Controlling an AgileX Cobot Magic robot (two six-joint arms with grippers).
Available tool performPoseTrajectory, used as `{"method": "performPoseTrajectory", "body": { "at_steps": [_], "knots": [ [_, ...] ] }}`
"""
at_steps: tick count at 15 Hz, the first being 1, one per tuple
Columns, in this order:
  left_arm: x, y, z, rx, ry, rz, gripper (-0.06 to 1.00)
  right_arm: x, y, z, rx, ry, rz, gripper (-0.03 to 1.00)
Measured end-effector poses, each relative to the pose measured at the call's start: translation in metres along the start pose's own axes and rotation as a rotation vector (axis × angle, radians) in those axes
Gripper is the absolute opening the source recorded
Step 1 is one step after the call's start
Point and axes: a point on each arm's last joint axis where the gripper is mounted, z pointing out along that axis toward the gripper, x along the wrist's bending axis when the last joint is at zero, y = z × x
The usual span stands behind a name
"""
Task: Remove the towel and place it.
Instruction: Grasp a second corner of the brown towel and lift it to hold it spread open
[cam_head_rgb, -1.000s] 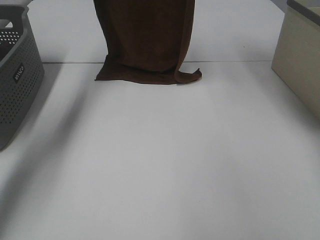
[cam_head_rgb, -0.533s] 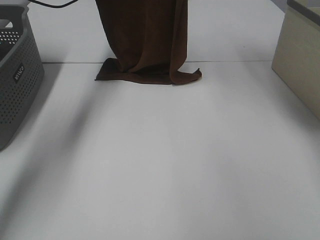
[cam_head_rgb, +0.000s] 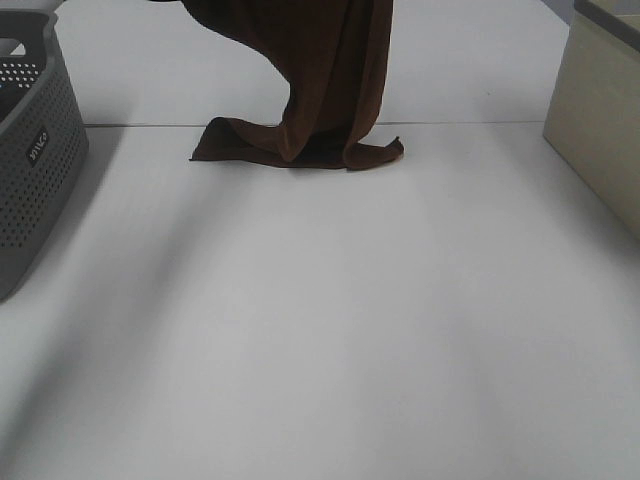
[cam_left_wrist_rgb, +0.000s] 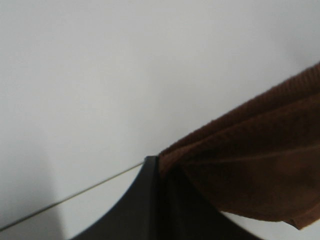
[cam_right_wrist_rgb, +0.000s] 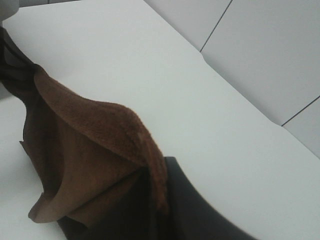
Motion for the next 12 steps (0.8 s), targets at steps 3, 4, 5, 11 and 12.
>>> {"method": "performPoseTrajectory", "body": {
  "at_steps": [3, 4, 5, 11, 12],
  "knots": [
    [0.001, 0.018, -0.033, -0.047, -0.028, -0.030, 0.00, -0.004, -0.001, -0.004, 0.032, -0.050, 0.060, 0.01],
    [0.003, 0.030, -0.056, -0.083, -0.022, -0.007, 0.00, -0.007, 0.001, -0.010, 0.043, -0.086, 0.081, 0.01],
    [0.005, 0.039, -0.079, -0.112, -0.016, 0.043, 0.00, -0.009, 0.006, -0.018, 0.041, -0.113, 0.096, 0.01],
    [0.006, 0.057, -0.175, -0.110, -0.067, 0.119, 0.00, 0.004, 0.012, -0.051, 0.147, -0.018, 0.191, 0.01],
    [0.006, 0.058, -0.186, -0.105, -0.070, 0.082, 0.00, 0.005, 0.013, -0.055, 0.157, -0.011, 0.204, 0.01]
  ]
}}
